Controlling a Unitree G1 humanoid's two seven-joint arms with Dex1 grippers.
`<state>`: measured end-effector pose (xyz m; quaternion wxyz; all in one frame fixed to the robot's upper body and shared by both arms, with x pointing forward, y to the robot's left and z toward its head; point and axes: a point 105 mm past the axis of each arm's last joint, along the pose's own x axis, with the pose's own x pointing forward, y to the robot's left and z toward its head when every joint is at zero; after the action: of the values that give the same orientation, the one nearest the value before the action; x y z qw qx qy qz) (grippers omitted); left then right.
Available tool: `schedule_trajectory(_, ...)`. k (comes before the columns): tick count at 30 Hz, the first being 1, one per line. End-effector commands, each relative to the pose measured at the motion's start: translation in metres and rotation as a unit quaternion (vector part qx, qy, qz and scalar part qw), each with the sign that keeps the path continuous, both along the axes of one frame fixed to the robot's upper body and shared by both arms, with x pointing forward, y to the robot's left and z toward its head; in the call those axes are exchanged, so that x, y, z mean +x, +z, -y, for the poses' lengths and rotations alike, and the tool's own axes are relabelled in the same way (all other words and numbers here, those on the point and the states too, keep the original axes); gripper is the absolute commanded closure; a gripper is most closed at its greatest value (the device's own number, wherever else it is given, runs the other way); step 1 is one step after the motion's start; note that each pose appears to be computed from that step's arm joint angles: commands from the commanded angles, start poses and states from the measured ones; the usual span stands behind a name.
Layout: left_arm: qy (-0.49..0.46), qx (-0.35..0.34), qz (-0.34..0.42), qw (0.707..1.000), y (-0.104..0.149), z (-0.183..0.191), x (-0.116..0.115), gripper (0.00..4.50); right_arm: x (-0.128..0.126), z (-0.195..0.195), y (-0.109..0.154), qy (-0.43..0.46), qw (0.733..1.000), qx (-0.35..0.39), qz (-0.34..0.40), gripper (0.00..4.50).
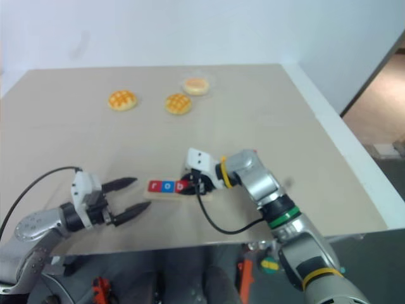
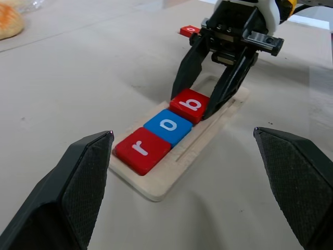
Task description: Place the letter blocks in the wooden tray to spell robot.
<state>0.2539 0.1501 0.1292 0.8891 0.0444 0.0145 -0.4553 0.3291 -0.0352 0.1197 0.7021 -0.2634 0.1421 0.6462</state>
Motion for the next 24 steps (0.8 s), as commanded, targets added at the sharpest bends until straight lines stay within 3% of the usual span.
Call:
schedule_trajectory(1,-0.002,0.005,0.017,1.000,0.007,0.001,0.001,0.00,0.001,-0.003,0.005,0.004,1.000,0.003,0.006,3.22)
schedule_trajectory(4,-0.001,0.007,0.016,1.000,0.007,0.001,0.001,0.00,0.003,-0.004,0.003,-0.001,1.000,0.004,0.004,3.22)
schedule_trajectory(6,-0.002,0.008,0.015,1.000,0.006,0.002,0.000,0.00,0.003,-0.006,0.003,-0.004,1.000,0.005,0.000,2.20)
schedule_trajectory(12,-0.001,0.008,0.013,1.000,0.005,0.003,-0.001,0.00,0.004,-0.007,0.004,-0.004,1.000,0.009,-0.002,0.17)
schedule_trajectory(13,0.000,0.008,0.013,1.000,0.005,0.003,-0.001,0.00,0.005,-0.007,0.006,-0.005,1.000,0.010,-0.001,0.03)
schedule_trajectory(18,0.000,0.010,0.012,1.000,0.004,0.002,-0.001,0.00,0.005,-0.009,0.026,-0.013,0.999,0.040,0.010,0.03)
schedule_trajectory(24,-0.025,0.022,0.025,0.999,0.007,0.006,-0.004,0.00,0.010,0.008,0.064,-0.088,0.988,0.124,0.000,0.03)
